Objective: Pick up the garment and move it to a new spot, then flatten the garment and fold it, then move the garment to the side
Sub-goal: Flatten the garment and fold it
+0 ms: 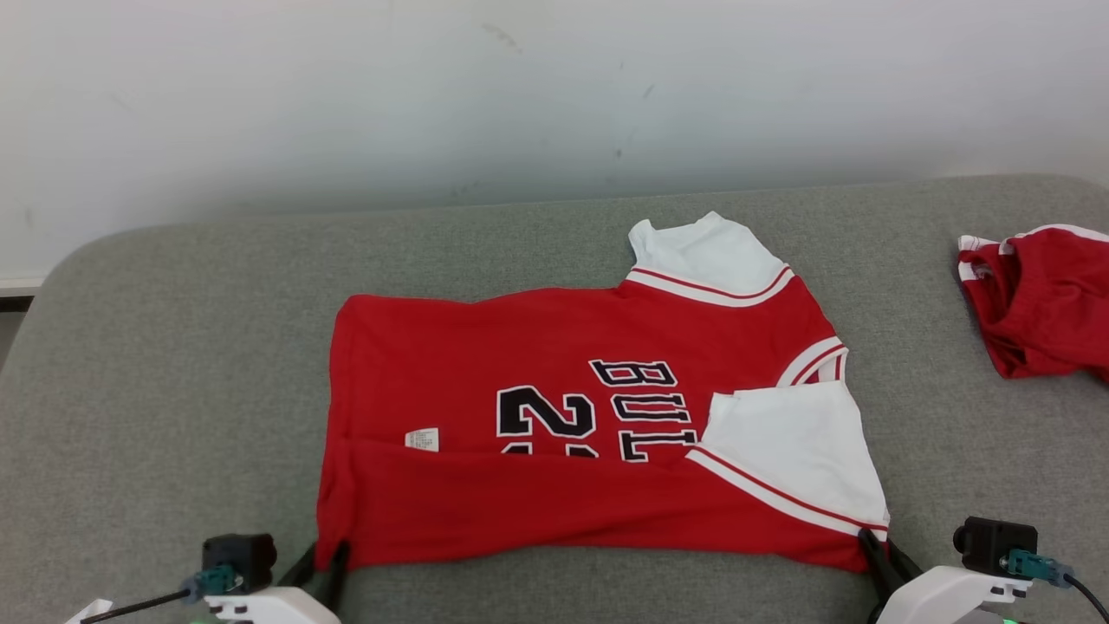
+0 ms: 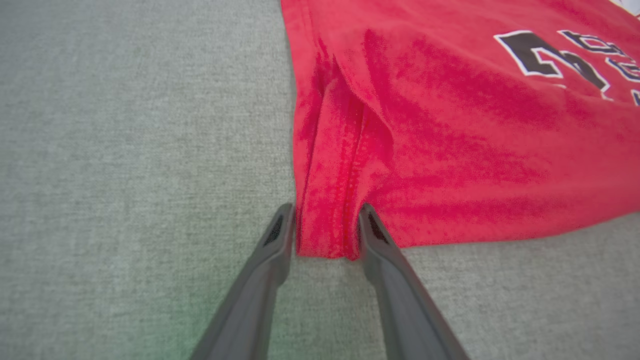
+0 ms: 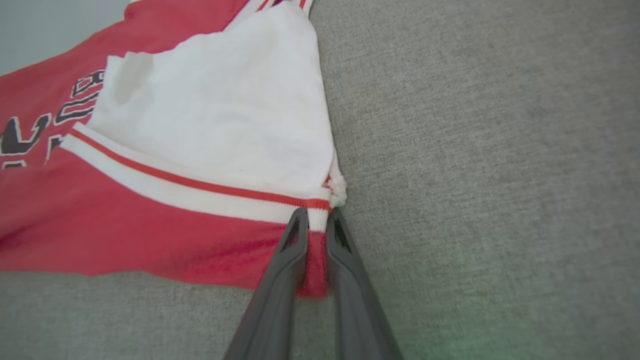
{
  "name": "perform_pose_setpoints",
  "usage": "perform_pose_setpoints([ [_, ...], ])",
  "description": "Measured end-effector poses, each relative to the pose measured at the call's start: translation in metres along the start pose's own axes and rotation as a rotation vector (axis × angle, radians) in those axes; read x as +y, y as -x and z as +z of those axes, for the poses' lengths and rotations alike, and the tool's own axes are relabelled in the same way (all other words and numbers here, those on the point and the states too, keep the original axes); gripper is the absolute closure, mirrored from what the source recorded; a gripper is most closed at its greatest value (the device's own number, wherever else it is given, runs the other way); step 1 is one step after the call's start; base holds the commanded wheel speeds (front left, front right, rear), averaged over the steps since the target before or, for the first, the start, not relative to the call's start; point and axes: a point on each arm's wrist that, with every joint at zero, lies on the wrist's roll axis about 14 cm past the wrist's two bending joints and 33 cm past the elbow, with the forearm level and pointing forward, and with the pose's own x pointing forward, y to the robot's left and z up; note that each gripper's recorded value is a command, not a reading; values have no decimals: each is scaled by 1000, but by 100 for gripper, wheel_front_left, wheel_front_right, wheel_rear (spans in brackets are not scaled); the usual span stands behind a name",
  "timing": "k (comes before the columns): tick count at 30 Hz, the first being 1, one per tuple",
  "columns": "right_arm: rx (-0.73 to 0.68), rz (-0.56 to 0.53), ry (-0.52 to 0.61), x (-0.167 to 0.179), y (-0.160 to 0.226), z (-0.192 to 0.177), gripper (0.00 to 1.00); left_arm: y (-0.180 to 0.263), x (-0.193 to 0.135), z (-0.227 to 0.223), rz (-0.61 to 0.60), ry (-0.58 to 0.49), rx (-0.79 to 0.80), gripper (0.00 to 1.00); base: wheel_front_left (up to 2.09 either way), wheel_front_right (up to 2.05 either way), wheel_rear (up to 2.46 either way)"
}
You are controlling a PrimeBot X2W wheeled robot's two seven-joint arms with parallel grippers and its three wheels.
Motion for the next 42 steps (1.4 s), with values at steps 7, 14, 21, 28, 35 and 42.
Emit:
perform_pose_setpoints([
  [7,-39,4,-5,1,1,8,100,3,-3,15,-23,15,-44,100,0,0,0],
  [14,-105,47,1,12,6,36,100,15,-1,28,-32,10,-66,100,0,0,0],
  [21,-64,79,25,2,28,49,100,34,-7,28,-87,16,-22,100,0,0,0],
  [28,50,65,19,-19,57,38,100,58,-3,19,-83,12,59,100,0,0,0],
  [35,179,22,-21,-34,83,12,100,81,-8,-7,-101,40,202,100,0,0,0],
  [42,225,7,-52,-28,89,-2,4,87,-9,-29,-94,59,289,0,0,0,0],
])
